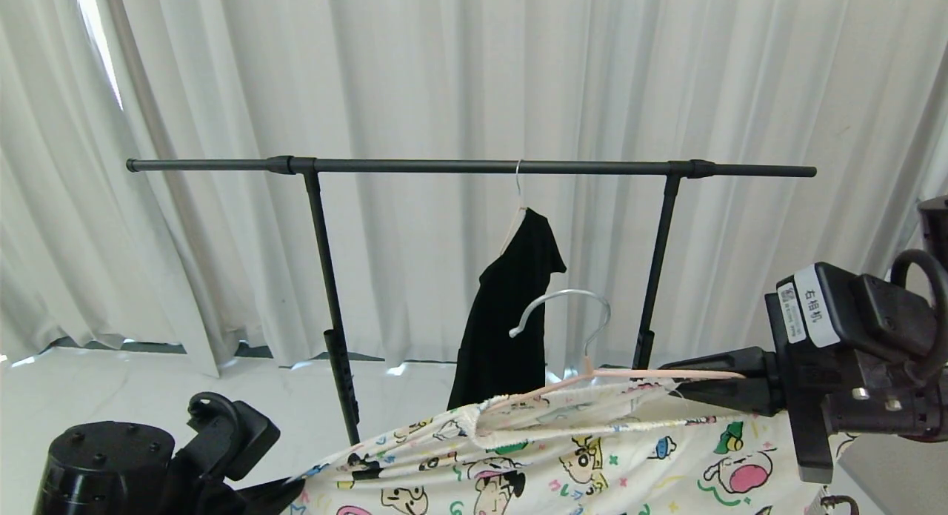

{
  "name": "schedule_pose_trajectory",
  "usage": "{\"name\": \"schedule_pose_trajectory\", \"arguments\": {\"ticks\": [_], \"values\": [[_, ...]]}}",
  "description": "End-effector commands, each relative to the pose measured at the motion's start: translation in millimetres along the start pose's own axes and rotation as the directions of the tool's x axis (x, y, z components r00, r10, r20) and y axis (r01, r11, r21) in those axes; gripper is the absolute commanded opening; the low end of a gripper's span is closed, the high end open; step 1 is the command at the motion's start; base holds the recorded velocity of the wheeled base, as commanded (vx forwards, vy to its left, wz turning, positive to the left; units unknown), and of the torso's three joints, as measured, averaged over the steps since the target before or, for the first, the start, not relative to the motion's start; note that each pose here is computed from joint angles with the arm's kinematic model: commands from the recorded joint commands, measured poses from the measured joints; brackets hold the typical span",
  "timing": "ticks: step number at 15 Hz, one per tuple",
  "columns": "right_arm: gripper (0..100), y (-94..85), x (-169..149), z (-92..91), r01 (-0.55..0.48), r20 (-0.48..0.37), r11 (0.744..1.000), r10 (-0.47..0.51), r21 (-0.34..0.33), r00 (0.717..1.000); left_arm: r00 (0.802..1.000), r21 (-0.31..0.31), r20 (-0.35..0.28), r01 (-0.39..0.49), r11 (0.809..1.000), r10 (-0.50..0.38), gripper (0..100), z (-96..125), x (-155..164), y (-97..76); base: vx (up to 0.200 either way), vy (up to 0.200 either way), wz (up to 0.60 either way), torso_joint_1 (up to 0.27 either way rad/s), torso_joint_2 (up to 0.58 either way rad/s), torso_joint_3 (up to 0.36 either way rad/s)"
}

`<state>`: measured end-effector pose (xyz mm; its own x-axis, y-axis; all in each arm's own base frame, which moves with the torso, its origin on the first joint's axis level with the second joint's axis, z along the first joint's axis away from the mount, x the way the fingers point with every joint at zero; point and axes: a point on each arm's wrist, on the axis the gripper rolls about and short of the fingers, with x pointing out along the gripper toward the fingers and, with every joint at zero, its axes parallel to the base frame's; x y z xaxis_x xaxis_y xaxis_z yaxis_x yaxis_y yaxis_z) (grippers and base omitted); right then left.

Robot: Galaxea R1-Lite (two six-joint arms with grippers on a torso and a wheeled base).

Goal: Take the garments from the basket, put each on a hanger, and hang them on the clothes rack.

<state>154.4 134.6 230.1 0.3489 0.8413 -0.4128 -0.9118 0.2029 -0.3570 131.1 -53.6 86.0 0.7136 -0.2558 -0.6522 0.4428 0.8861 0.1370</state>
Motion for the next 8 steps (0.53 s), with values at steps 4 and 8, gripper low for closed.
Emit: {"name": "schedule_pose_trajectory", "arguments": {"ticks": [4, 8], "values": [[0, -1.6, 1.3, -1.6, 0.005, -0.008, 0.997, -0.004, 0.072, 1.0, 0.998, 0.027, 0.064, 0.026, 0.999, -0.028, 0, 0.6, -11.7, -5.3, 0.0, 0.0, 0.0, 0.0, 0.0, 0.0], [0, -3.6, 0.8, -0.5, 0.06, -0.023, 0.991, -0.058, 0.119, 0.998, 0.988, 0.079, 0.126, 0.078, 0.994, -0.087, 100, 3.5, -21.2, -14.8, 0.0, 0.0, 0.0, 0.0, 0.0, 0.0]]}}
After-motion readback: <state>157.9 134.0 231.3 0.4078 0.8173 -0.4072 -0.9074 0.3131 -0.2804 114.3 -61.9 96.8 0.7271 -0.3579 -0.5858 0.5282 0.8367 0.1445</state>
